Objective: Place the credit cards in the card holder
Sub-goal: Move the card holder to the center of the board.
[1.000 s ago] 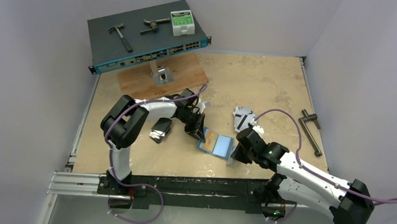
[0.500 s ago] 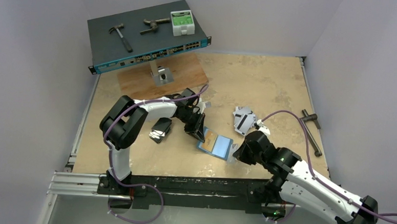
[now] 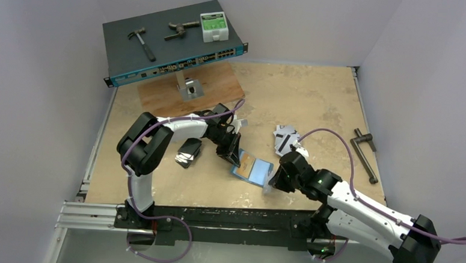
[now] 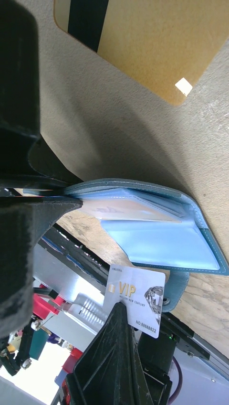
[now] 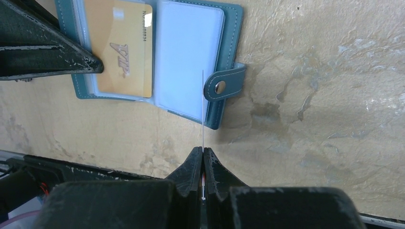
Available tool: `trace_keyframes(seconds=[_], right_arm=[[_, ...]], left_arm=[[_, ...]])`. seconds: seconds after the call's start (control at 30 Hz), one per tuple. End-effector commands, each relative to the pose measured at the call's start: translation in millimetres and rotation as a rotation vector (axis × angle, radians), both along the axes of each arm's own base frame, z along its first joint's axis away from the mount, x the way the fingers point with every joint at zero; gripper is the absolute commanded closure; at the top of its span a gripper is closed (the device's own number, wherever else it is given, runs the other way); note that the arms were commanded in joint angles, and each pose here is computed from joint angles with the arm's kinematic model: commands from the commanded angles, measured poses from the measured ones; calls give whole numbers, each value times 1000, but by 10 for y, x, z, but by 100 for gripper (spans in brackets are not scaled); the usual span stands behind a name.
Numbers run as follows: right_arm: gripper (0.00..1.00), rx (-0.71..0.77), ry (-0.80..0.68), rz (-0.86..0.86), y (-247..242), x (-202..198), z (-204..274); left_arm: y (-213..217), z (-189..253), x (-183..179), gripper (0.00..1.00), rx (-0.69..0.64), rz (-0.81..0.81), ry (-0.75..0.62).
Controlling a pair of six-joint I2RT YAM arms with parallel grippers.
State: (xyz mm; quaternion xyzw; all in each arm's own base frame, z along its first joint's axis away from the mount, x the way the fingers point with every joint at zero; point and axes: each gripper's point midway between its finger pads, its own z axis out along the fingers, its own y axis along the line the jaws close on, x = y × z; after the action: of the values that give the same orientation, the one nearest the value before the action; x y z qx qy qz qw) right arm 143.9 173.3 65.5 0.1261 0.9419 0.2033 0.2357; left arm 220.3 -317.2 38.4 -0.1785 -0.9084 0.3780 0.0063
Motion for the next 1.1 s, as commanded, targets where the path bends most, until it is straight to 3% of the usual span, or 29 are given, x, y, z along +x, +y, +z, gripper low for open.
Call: trace_keyframes(seconds=[0.0, 1.07], right_arm=[[100, 26, -10, 17, 73, 22, -34], [100, 5, 23, 7, 20, -32, -134]], left_arm=[[37, 45, 116, 100, 23, 2, -85], [20, 68, 123, 100, 12, 5, -87]])
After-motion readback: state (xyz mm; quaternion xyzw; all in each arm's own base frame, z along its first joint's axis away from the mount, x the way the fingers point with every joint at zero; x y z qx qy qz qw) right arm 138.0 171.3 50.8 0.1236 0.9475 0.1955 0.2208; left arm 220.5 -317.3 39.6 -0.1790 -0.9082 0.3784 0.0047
